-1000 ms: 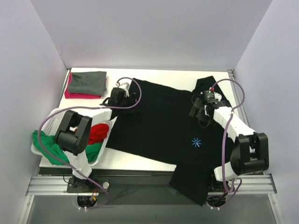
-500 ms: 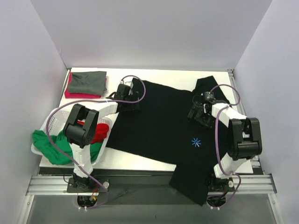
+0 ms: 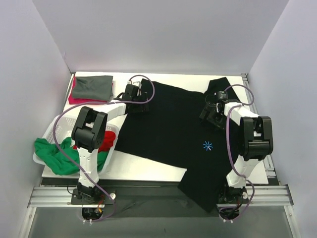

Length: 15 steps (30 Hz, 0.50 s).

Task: Fold and stack the t-shirts

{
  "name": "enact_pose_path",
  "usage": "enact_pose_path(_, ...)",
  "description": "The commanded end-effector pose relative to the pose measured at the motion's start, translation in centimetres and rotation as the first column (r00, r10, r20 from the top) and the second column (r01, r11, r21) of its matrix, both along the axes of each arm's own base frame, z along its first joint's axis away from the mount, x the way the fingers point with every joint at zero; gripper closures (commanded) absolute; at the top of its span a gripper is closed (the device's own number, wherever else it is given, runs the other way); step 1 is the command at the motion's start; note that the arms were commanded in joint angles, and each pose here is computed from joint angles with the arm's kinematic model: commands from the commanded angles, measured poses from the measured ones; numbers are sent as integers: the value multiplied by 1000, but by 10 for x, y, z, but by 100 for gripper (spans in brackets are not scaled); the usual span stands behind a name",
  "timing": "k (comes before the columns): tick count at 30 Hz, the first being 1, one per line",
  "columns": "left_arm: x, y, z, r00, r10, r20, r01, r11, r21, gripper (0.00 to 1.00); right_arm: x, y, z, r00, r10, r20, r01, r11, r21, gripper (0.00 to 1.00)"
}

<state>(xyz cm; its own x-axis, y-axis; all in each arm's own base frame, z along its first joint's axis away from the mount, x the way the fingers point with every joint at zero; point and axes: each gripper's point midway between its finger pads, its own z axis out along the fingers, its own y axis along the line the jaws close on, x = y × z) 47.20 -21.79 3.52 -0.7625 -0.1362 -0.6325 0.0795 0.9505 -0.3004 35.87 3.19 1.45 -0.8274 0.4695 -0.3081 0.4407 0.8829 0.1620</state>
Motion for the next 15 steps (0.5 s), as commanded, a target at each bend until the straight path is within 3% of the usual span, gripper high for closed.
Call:
enact_pose_path(1, 8, 5, -10, 1000, 3, -30, -2, 1000, 18, 12, 9, -4, -6, 1000, 2, -24, -1, 1000, 9, 1)
enact_pose_path(15, 59, 3, 9, 999, 24, 37, -25, 1000, 7, 12, 61, -5, 5, 999, 48, -3, -48, 999, 18, 2)
